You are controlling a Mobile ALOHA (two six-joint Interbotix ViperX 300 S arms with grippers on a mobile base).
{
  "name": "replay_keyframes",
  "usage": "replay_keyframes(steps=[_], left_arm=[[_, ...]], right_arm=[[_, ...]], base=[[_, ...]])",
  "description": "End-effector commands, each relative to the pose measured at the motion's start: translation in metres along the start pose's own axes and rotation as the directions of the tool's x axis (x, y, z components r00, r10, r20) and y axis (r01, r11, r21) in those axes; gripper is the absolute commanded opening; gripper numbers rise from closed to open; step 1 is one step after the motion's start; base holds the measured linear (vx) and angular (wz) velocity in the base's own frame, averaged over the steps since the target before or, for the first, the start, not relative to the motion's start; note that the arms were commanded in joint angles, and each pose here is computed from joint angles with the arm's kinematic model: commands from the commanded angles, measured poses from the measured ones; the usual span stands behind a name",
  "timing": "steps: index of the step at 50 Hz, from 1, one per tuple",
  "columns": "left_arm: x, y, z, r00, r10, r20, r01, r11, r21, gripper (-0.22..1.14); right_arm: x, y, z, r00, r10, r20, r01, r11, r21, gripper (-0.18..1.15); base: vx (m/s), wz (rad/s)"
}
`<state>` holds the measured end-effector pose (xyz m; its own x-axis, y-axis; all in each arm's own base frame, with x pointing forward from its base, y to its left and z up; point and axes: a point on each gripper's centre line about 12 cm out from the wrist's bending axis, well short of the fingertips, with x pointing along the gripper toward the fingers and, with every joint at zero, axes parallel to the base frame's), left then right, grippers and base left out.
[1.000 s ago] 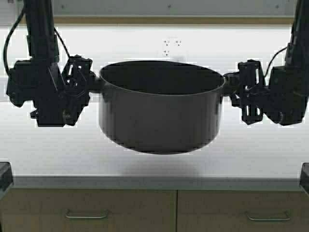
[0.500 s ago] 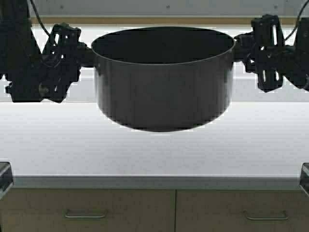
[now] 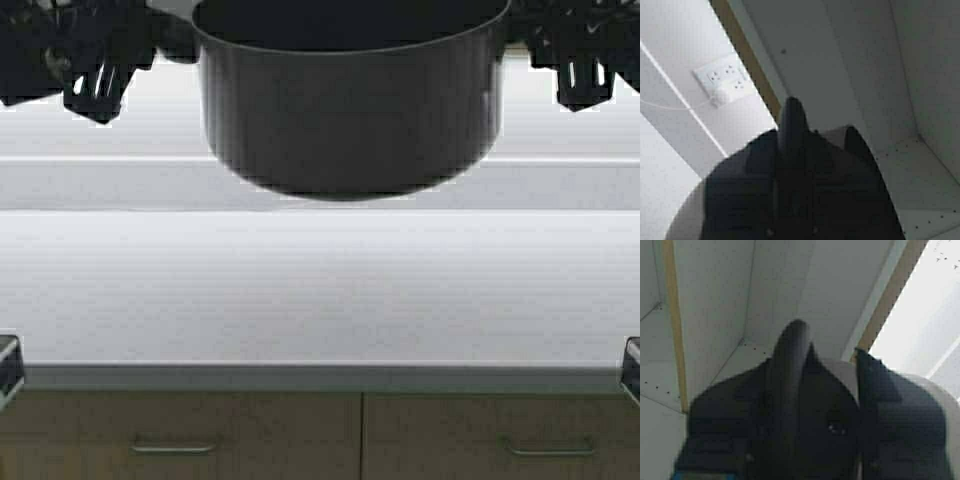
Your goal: Open the cabinet, put the pot inside, then close it
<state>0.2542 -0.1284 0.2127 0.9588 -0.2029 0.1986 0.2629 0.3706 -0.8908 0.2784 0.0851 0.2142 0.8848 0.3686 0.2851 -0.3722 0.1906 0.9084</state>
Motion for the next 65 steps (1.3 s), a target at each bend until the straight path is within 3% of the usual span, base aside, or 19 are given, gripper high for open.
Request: replay_keyframes(steps=[1,11,31,40,65], left_arm=[[0.019,-0.043,0.004,0.997,-0.07,-0.019,0.071,0.997,0.012,0.04],[0.044,-0.089,0.01,0.993,-0.108,-0.047,0.107,0.994,-0.005,0.04],[0.094,-0.148,0.021,0.993,-0.122,-0.007,0.121,0.988,-0.092,0.04],[0.111,-0.154,0.018,0.996,-0.094,-0.001,0.094,0.99,-0.109,0.04],[0.133,-0.154,0.027,0.996,-0.072,0.047,0.078,0.989,-0.124,0.04]], right_arm=[[0.018,0.049,0.007,0.994,0.107,0.002,-0.107,0.994,0.014,0.08],[0.036,0.077,0.02,0.995,0.103,0.016,-0.104,0.992,0.076,0.08],[0.084,0.111,0.024,0.995,0.1,0.022,-0.103,0.982,0.159,0.08],[0.109,0.127,0.017,0.993,0.118,-0.003,-0.116,0.978,0.171,0.08],[0.135,0.119,0.01,0.996,0.093,-0.018,-0.088,0.979,0.183,0.08]], base=[[0.0,0.0],[0.0,0.0],[0.0,0.0],[0.0,0.0],[0.03,-0.01]])
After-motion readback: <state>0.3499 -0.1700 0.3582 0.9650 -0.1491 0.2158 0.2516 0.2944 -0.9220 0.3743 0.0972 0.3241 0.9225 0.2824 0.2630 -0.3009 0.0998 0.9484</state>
